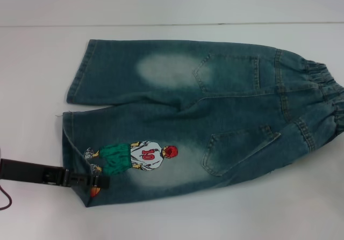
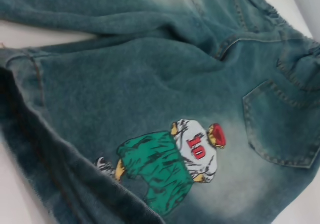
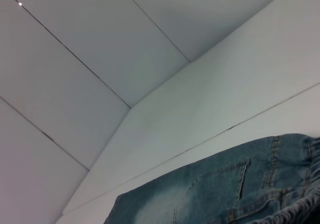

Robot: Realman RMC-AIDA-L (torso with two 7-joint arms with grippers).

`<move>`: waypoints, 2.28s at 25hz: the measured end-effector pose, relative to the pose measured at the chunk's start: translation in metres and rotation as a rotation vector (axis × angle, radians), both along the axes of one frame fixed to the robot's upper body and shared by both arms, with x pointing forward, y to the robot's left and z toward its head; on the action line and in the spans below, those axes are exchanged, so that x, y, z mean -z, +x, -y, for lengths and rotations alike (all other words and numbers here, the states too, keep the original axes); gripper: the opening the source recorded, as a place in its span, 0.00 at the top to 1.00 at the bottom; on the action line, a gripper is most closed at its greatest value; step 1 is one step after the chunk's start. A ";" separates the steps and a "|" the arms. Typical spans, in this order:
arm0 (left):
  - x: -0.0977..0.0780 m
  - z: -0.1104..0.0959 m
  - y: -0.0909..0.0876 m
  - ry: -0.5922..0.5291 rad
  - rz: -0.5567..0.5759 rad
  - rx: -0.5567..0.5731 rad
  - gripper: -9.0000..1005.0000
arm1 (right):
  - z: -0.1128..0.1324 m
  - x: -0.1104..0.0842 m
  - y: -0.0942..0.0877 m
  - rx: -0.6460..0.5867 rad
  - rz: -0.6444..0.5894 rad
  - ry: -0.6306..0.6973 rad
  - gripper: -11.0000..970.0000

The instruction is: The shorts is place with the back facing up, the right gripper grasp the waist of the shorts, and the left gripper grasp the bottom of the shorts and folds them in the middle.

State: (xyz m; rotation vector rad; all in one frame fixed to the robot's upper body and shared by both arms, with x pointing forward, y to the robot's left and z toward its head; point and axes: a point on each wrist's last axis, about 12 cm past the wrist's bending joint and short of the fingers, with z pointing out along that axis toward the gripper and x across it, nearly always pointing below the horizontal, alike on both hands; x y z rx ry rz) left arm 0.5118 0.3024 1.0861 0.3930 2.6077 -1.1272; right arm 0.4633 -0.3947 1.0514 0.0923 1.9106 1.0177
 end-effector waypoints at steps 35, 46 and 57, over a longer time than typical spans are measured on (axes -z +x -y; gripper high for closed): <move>-0.008 0.000 0.000 0.135 0.043 0.055 0.60 | -0.001 -0.003 0.000 -0.022 0.016 0.007 0.83; -0.009 -0.001 0.001 0.133 0.054 0.050 0.89 | -0.001 -0.003 -0.002 -0.019 0.022 0.014 0.83; -0.025 -0.013 0.010 0.038 0.145 -0.006 0.94 | 0.006 -0.007 -0.003 0.038 0.050 0.050 0.82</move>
